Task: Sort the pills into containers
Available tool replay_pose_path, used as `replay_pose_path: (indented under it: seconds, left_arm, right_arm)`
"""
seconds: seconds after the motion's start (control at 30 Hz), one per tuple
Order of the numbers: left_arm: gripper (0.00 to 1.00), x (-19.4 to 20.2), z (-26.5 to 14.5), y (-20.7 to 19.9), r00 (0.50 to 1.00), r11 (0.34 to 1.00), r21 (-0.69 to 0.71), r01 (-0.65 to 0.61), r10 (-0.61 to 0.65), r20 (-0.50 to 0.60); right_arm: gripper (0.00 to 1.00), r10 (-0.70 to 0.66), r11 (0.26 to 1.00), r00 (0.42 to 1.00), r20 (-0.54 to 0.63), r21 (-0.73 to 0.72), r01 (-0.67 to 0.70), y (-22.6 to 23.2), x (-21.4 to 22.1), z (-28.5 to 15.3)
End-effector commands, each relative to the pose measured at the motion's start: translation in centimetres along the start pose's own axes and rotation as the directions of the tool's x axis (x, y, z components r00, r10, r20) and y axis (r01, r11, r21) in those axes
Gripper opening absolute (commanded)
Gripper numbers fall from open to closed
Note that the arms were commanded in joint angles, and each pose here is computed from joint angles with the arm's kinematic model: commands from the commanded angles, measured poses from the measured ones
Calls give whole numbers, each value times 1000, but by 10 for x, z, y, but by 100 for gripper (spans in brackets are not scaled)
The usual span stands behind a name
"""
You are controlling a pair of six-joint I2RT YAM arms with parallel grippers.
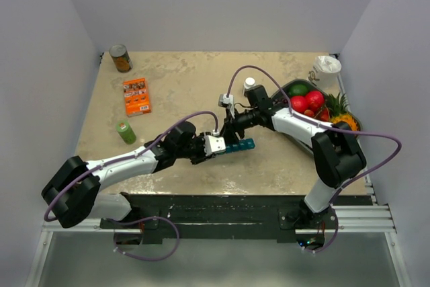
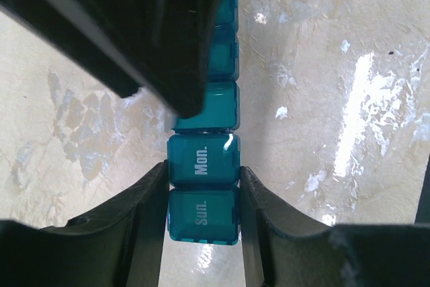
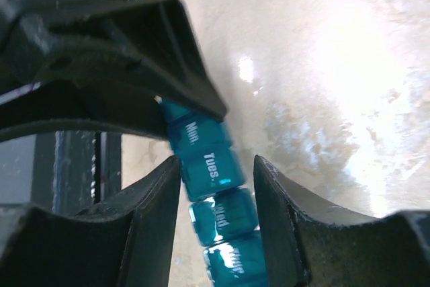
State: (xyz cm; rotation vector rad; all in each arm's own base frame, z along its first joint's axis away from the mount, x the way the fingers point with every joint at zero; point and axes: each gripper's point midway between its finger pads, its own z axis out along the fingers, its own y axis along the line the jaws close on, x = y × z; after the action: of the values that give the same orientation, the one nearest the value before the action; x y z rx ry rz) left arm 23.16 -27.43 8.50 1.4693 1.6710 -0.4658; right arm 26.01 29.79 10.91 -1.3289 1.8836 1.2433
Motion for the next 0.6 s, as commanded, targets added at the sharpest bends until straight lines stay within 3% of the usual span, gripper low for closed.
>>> replay_pose_path:
  seconds: [0.0,0.43,0.5,0.57]
  left_arm:
    - [0,-32,-4,-4,990,998,27,-58,54,127]
    - [0,-27,1,5,995,999,-15,-35,36,97]
    - [0,-19,5,8,997,999,-29,-31,32,66]
    - [0,-16,7,15,999,998,-49,-27,29,38]
  right_arm:
    - [49,-41,984,997,58,173,31,-34,-21,-7]
    - [49,7,968,1000,-15,251,-3,-53,-2,7]
    - [57,-24,974,1000,-3,227,24,-45,-16,2]
    - [76,-81,964,997,22,255,73,-42,-38,-17]
